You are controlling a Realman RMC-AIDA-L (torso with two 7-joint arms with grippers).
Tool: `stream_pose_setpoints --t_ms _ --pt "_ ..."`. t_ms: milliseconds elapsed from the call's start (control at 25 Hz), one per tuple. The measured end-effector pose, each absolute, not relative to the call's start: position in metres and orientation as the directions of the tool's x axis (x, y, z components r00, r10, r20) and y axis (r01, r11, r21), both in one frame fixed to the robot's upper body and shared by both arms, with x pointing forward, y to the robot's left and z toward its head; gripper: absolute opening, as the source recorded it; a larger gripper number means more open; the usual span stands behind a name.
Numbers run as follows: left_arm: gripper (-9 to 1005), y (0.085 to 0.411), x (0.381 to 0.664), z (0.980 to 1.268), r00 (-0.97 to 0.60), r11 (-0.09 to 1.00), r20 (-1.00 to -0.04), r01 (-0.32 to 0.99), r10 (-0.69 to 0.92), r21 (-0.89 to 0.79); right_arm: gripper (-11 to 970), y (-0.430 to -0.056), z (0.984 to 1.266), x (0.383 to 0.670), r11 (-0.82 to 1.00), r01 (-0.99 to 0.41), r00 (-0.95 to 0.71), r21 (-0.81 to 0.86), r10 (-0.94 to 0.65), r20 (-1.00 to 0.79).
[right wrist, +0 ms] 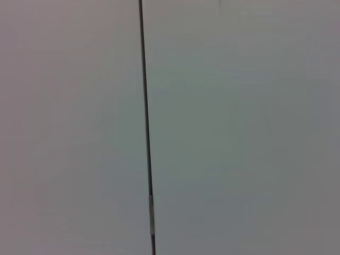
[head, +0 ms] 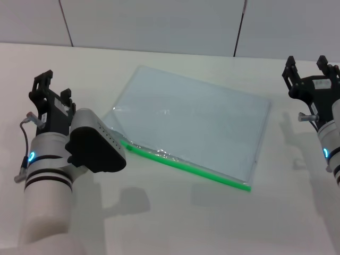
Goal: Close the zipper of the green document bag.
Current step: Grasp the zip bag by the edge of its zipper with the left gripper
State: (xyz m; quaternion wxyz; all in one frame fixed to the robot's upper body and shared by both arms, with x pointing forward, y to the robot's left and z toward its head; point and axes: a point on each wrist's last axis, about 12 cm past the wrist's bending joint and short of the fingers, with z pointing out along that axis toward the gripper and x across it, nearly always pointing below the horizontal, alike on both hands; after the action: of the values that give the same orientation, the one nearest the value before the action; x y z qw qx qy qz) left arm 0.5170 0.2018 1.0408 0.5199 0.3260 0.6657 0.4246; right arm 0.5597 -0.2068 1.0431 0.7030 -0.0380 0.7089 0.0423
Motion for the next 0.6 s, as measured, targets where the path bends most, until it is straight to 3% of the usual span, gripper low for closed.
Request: stream_pose_setpoints --t_ms 600 --pt "584 0.197 0.515 1.022 -0.266 0.371 -0.318 0.181 0.910 0.911 694 -0.207 1.043 0.559 0.994 -0.112 -0.010 0.004 0.003 -1.000"
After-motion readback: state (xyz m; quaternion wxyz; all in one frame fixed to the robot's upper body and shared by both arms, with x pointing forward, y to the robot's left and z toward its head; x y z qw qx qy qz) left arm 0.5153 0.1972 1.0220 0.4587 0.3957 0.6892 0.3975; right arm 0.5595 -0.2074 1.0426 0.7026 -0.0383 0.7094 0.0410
